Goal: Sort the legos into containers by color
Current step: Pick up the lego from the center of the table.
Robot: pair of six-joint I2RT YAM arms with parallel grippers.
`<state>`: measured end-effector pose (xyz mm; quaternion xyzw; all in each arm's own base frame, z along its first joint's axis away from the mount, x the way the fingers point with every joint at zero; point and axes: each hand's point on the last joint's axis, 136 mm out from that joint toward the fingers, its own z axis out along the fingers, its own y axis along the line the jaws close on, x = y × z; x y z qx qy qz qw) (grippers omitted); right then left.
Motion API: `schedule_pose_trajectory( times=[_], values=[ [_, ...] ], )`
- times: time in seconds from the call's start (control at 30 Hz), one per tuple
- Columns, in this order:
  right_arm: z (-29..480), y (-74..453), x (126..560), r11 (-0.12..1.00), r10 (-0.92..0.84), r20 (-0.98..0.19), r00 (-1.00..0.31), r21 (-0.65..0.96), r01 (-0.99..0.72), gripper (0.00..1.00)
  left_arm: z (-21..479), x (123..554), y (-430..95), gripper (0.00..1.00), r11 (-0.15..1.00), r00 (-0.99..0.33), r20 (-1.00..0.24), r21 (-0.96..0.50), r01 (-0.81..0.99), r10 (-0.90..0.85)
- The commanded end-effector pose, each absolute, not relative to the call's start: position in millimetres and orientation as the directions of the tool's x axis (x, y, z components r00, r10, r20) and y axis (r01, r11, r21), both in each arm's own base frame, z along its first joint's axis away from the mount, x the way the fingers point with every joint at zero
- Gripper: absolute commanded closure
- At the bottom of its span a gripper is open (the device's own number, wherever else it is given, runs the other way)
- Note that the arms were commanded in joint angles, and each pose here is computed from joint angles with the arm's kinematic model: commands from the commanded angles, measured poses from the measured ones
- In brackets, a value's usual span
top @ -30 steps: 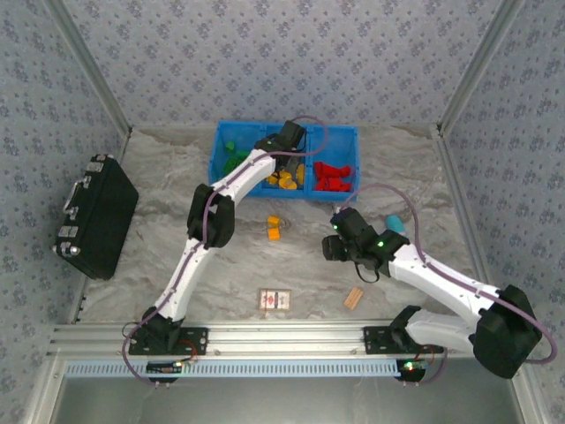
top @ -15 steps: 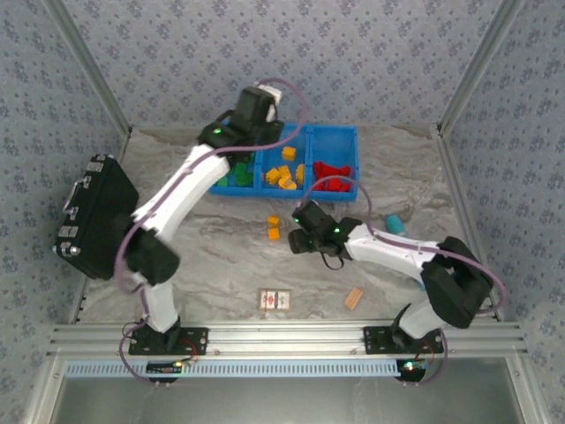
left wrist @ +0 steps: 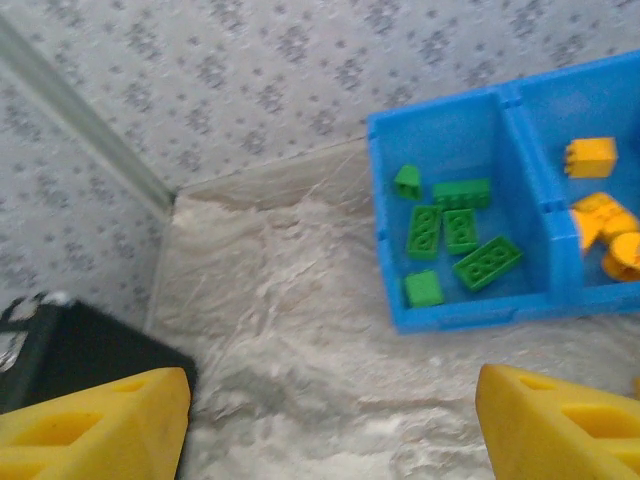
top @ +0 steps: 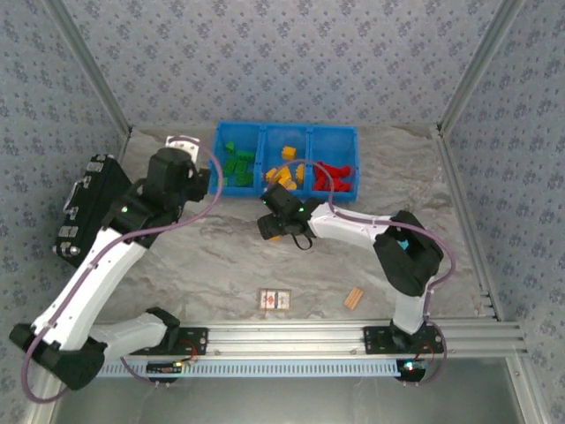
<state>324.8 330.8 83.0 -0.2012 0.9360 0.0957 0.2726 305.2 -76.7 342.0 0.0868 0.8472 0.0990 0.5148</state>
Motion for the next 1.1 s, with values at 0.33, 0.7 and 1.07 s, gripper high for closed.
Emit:
schedule_pose_trajectory(
  times=[0.33, 0.7, 1.07],
  values=[
    [51, 329, 356, 0.924, -0.311, -0.457, -0.833, 0.058, -0.377, 0.16, 327, 270, -37, 0.22, 0.957, -0.514, -0.824, 0.288, -0.014, 0.241],
    [33, 329, 364, 0.93, -0.283, -0.435, -0.855, 0.094, -0.356, 0.33, 315, 277, -38, 0.21, 0.957, -0.534, -0.812, 0.291, -0.019, 0.236],
    [31, 334, 376, 0.925, -0.279, -0.437, -0.855, 0.118, -0.361, 0.49, 305, 283, -45, 0.21, 0.966, -0.546, -0.811, 0.26, -0.012, 0.211]
  ],
)
